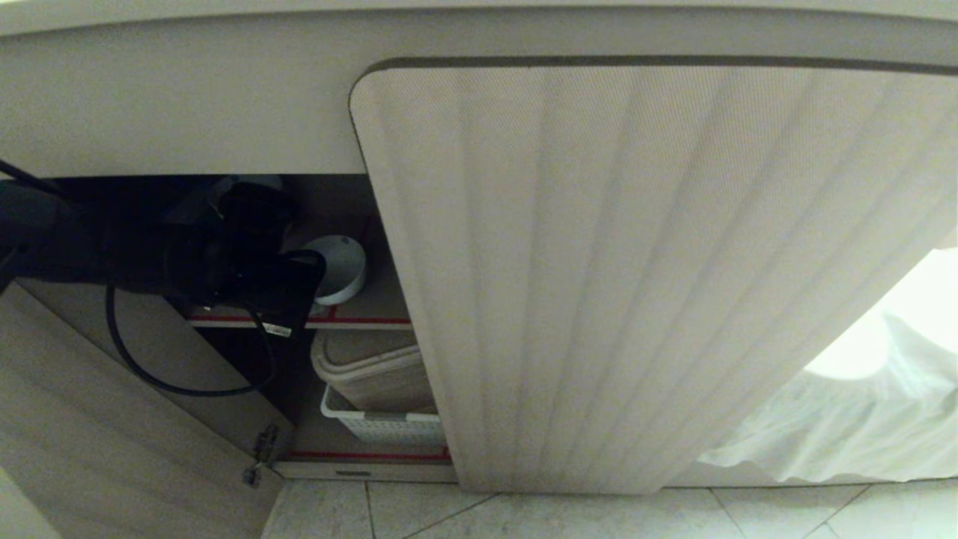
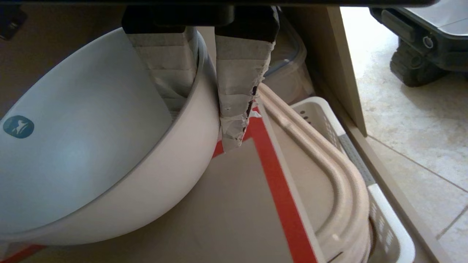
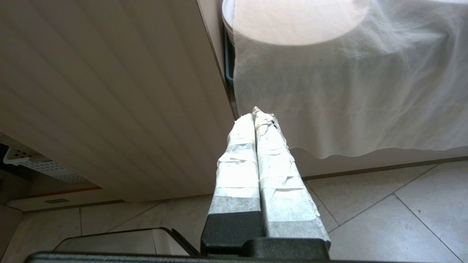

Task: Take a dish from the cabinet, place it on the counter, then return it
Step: Put it back into the cabinet

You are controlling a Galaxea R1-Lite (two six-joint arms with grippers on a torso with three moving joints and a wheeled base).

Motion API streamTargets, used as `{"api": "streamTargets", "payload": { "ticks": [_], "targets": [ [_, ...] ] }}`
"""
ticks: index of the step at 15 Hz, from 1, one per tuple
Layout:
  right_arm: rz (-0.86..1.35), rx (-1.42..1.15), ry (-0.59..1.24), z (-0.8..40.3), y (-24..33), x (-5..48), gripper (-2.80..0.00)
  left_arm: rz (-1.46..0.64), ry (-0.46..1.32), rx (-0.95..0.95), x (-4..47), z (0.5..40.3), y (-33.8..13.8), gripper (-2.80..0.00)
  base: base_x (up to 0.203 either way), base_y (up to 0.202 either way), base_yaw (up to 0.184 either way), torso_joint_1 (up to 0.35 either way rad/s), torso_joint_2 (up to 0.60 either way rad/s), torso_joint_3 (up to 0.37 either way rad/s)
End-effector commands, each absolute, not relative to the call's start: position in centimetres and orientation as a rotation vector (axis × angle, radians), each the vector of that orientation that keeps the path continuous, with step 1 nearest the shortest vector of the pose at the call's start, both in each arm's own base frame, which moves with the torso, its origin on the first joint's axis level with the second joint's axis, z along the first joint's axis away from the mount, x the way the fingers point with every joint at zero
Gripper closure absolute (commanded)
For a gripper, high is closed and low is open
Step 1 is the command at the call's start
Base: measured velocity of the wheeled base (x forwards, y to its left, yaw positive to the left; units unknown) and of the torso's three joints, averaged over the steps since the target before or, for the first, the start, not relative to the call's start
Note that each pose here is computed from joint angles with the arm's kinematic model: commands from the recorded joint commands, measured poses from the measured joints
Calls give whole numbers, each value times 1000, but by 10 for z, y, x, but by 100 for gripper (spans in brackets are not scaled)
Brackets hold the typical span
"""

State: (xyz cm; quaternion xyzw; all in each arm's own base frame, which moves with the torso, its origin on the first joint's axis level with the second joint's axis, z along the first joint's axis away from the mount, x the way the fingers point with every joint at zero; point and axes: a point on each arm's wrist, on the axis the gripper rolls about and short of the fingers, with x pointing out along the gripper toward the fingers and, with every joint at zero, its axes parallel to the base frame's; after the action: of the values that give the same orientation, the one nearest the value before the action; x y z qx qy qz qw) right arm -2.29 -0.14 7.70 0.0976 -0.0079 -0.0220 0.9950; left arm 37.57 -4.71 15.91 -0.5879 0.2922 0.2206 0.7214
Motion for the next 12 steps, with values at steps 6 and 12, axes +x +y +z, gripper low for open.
{"api": "streamTargets", "payload": {
  "ticks": [6,12],
  "targets": [
    [-45,197,-17,77,-1,-23,0,496,648,-1303,377,157,-47,0,0,0,0,0,0,0],
    [-43,197,-17,77,-1,-23,0,496,651,-1303,376,156,-47,0,0,0,0,0,0,0]
  ]
}}
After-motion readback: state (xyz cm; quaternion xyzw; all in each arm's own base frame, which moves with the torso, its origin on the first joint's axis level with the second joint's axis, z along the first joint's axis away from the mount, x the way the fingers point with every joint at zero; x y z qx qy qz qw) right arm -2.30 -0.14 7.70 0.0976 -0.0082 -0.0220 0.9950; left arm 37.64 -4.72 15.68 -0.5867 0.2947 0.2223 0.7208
